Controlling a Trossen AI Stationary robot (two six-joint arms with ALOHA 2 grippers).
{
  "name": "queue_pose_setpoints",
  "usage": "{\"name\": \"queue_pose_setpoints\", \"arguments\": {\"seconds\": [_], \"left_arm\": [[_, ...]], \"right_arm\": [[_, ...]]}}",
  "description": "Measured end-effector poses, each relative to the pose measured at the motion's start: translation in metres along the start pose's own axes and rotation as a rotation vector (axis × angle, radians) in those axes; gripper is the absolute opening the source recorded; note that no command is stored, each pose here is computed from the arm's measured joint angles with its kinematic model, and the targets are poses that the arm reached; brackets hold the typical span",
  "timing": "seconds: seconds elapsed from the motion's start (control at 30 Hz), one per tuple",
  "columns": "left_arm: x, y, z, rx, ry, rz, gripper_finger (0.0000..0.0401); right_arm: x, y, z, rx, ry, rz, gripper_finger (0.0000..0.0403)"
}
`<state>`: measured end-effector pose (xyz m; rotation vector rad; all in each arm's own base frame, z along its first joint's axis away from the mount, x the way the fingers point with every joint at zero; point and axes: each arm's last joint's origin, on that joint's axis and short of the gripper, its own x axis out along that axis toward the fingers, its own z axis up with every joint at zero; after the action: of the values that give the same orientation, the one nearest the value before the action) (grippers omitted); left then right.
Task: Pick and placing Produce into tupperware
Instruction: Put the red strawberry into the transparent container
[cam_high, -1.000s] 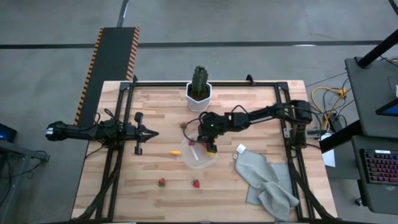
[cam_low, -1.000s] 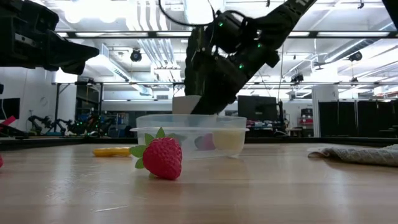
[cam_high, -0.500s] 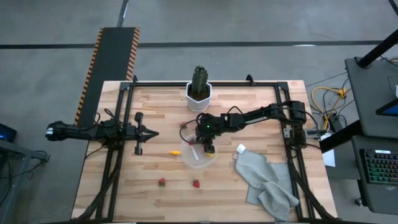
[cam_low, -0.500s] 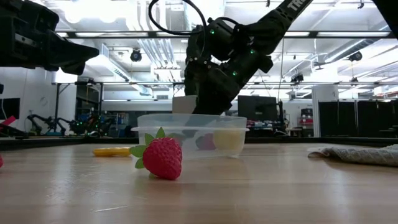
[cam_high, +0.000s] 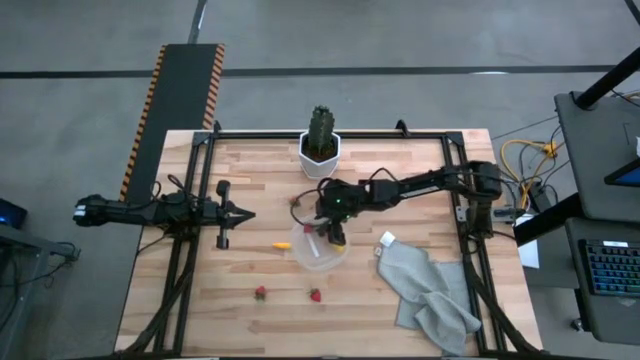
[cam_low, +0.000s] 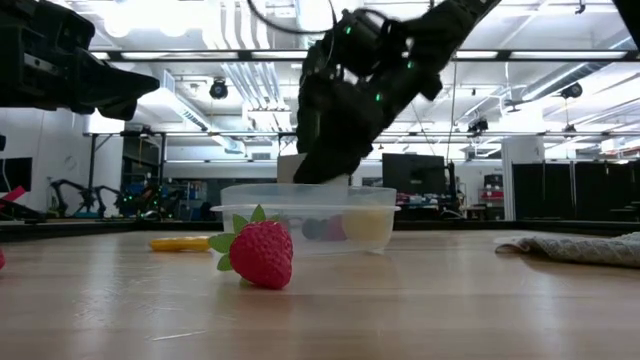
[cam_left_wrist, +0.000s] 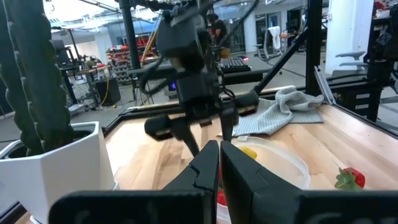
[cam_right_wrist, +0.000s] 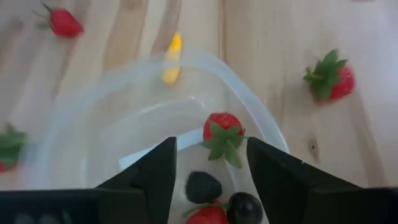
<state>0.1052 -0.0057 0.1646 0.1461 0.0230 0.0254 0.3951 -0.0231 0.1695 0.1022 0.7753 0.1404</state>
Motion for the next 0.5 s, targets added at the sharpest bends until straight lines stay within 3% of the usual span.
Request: {"name": "queue_pose_setpoints", "arguments": {"seconds": [0.27,0.5], "left_arm": [[0.000,0.000,0.000,-0.006,-0.001,0.000,0.0000],[0.000,0.000,0.000,-0.008,0.000,0.000,0.0000]], "right_arm": [[-0.073,0.024,0.018,0.024,-0.074,-0.001,0.0191],[-0.144,0.068,-0.006,-0.063,-0.244,-0.066,0.0187]]}}
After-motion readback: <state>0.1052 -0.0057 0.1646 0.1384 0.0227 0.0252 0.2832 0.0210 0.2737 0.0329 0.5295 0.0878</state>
